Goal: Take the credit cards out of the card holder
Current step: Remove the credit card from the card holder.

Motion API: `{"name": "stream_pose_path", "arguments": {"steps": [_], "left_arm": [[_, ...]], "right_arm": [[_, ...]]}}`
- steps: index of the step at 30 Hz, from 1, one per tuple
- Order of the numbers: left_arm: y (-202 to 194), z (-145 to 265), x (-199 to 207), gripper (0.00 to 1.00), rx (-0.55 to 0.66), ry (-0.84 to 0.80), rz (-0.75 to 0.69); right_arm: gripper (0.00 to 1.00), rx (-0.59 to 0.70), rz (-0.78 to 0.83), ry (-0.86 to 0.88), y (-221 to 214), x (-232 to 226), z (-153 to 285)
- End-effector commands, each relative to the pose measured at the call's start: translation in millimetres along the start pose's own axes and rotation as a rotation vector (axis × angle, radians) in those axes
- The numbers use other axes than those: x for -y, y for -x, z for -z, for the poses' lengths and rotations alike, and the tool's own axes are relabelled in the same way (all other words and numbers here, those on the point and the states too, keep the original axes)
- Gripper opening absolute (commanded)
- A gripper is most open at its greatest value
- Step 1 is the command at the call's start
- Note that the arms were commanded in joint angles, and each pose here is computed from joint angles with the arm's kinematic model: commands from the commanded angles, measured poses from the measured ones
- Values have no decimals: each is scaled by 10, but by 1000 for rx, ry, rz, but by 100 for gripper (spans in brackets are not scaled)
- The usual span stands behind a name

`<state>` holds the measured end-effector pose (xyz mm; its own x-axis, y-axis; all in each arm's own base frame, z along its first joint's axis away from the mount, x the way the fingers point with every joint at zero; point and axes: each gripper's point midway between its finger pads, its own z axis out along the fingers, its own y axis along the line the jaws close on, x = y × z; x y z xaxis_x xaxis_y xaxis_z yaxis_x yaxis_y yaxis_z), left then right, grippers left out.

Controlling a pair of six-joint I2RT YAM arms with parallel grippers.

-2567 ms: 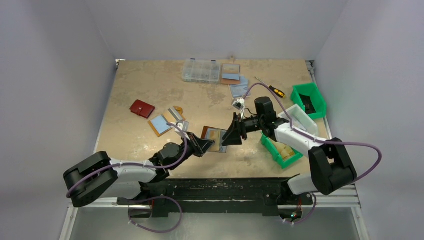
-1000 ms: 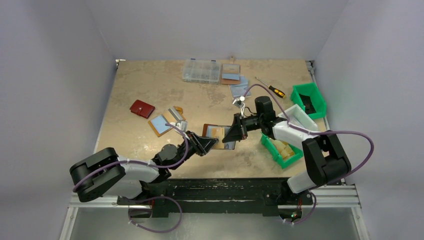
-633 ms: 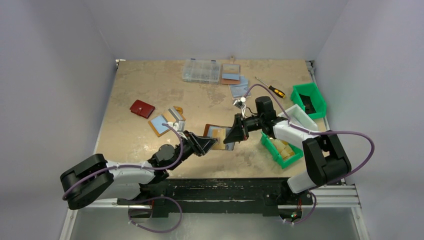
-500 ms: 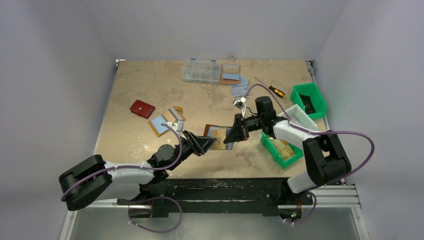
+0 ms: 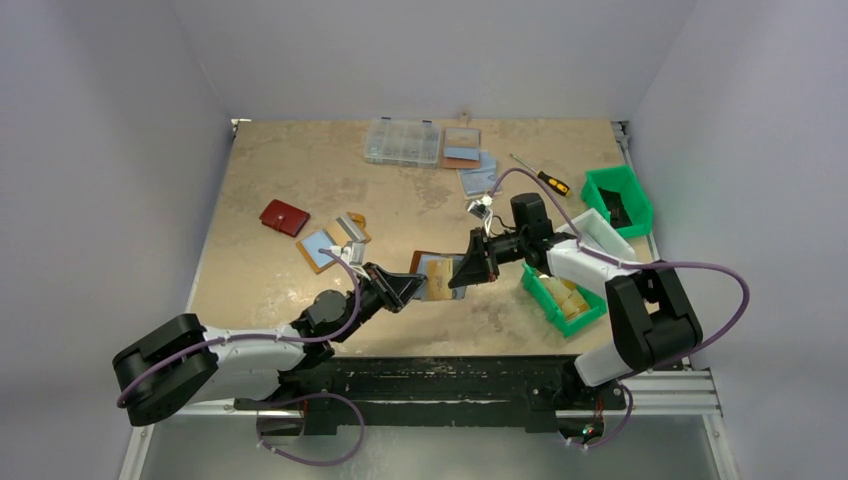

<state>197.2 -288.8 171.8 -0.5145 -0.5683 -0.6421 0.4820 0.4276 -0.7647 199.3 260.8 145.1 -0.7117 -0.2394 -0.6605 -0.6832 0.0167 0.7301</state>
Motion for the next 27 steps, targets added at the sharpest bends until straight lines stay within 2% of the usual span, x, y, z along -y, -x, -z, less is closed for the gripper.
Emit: {"name": "stream_pose_path", "arguments": {"steps": [1, 16, 27], "left_arm": [[119, 20, 151, 0, 44, -55, 16], [191, 141, 55, 0, 81, -39, 37], [149, 316, -272, 0, 84, 61, 46]], "right_arm": [[0, 10, 54, 8, 144, -3, 17], [0, -13, 42, -35, 96, 115, 29], [0, -109, 192, -140, 52, 225, 137]]}}
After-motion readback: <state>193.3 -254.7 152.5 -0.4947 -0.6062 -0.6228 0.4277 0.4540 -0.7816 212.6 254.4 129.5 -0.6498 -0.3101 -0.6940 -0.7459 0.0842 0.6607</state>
